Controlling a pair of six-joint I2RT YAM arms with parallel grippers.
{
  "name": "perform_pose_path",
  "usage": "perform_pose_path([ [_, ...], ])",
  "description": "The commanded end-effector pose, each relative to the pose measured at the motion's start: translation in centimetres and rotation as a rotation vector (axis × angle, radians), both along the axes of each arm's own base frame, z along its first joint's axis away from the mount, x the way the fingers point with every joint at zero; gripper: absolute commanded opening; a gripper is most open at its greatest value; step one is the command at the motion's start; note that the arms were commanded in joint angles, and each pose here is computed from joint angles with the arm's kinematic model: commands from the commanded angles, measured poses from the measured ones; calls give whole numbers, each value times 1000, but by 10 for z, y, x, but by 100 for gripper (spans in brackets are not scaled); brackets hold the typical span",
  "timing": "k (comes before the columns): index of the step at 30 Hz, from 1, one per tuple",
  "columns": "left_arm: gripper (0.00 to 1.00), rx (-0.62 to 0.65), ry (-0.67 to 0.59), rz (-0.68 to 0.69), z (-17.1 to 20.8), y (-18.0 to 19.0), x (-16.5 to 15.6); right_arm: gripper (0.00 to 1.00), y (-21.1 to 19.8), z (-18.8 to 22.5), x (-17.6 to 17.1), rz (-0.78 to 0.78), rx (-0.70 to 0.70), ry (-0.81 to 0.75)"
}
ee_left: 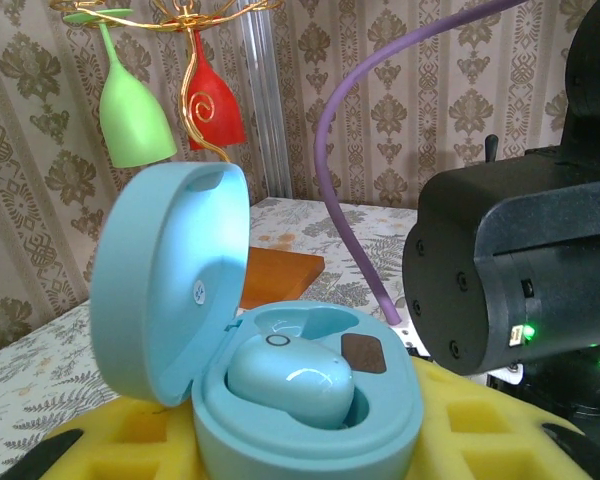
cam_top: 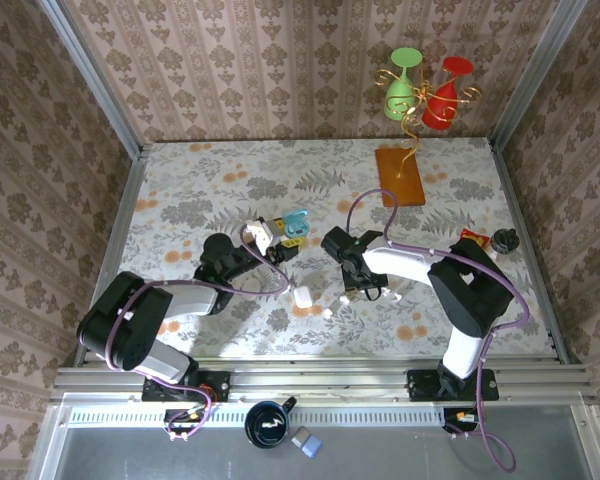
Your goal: Insert the wireless bluetooth earbuds into the charging case
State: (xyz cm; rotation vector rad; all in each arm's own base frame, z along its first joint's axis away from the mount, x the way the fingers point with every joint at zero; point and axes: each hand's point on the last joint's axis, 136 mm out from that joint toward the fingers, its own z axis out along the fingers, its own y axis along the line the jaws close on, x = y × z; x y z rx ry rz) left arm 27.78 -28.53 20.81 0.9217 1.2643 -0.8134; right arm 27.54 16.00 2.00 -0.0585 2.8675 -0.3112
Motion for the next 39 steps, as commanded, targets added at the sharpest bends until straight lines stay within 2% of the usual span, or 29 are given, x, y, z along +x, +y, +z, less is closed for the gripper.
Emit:
perform_pose_path([
  [1,19,-36,-28,-10,14,2,-3,60,-21,-6,-21,25,-123,75],
  [10,19,-37,-27,-15,14,0,-1,59,-41,5,-42,6,-154,79],
  [25,19,-35,-21,-17,11,-1,1,60,-51,17,-48,4,-170,63],
  [29,19,-36,-25,-15,12,-1,2,60,-35,25,-41,30,-101,21],
  [33,19,-34,-26,-6,12,1,3,60,-14,32,-33,41,42,-38],
  [39,19,-37,-24,-9,13,3,3,57,-5,37,-21,7,259,-83],
])
